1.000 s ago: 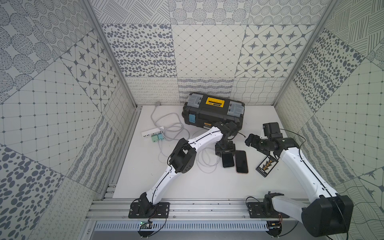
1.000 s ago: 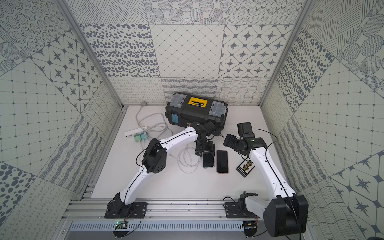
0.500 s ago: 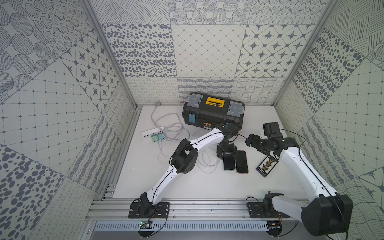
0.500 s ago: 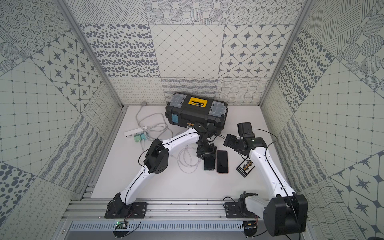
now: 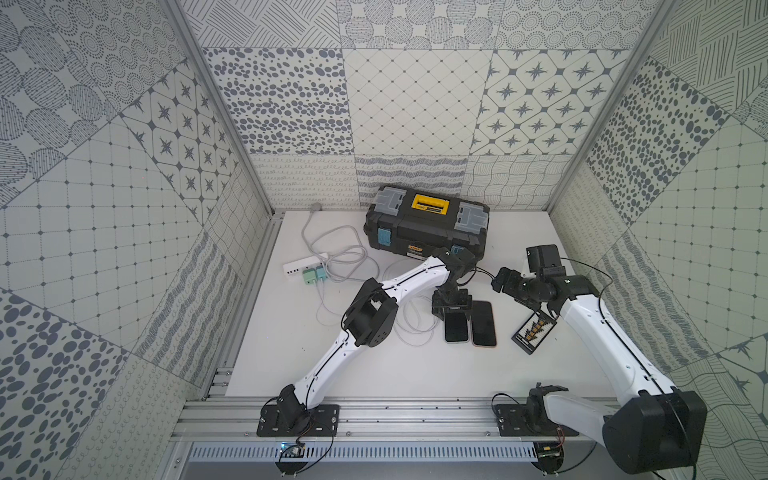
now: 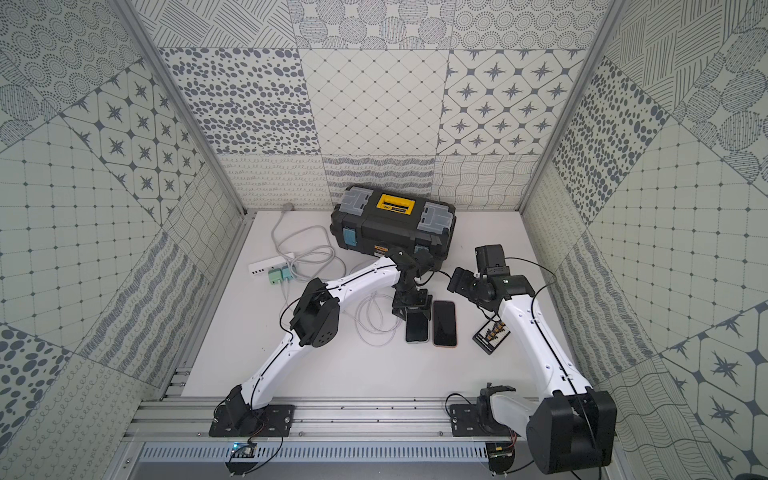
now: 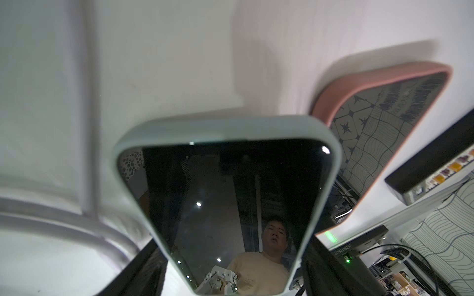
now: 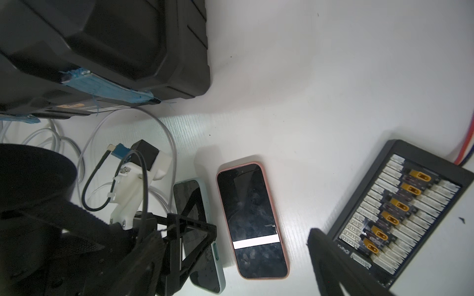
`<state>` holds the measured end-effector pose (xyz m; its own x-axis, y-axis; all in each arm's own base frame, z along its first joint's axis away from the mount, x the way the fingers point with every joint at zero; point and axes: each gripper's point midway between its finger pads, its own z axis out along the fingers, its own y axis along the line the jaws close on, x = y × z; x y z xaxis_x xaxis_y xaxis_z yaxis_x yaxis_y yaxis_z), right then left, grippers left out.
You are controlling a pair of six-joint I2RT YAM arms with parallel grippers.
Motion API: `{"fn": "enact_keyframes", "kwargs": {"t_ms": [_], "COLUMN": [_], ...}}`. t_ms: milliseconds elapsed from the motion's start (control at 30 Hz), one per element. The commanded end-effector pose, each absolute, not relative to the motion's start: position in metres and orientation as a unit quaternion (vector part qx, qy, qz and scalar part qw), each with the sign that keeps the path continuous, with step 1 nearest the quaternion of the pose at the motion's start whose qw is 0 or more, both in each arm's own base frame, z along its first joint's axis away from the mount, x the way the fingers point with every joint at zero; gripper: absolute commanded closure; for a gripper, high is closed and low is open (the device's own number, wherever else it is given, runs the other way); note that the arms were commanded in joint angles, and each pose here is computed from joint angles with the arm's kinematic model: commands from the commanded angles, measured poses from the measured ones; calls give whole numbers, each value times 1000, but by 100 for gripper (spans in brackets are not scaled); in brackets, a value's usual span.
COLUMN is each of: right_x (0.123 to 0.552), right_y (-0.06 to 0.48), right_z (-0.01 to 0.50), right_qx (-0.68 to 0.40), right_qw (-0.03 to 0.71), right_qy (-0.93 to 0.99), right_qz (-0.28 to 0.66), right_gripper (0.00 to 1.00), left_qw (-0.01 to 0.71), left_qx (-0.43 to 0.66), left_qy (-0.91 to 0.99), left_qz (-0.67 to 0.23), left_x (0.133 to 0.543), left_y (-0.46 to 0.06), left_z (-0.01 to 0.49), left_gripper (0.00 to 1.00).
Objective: Unplug the charging cable from the phone
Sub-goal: Place the phone at the center of the board.
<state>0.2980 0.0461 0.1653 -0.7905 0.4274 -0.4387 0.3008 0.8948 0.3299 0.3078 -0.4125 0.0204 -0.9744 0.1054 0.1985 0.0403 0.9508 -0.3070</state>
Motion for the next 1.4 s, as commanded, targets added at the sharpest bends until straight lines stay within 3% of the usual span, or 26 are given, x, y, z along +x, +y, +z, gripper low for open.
{"fn": "enact_keyframes", "kwargs": {"t_ms": [0,600,900,1067,1367], "right_x": [300,299,297,296,298], "right_y": [43,39,37,36,36], "right_z": [172,170,170,169,166], "right_qx": [198,204,208,209,209], "right_qw": [275,275,278,278,273], "right_qy": [933,932,930,930,932], "right_qz": [123,120,117,116,114], "right_gripper": [9,9,9,9,10], "left_qw": [117,129,133,133,131], "left_qx": [-47,-47,-54,-59,-63], "left_qy": [-986,-983,-982,-981,-981], "left_qz": [109,123,124,125,128], "left_x": [300,298,296,295,295], "left_y": [-396,-402,-403,-403,-404], "left_z": [14,7,4,4,5], "left_gripper": [72,65,50,37,28]}}
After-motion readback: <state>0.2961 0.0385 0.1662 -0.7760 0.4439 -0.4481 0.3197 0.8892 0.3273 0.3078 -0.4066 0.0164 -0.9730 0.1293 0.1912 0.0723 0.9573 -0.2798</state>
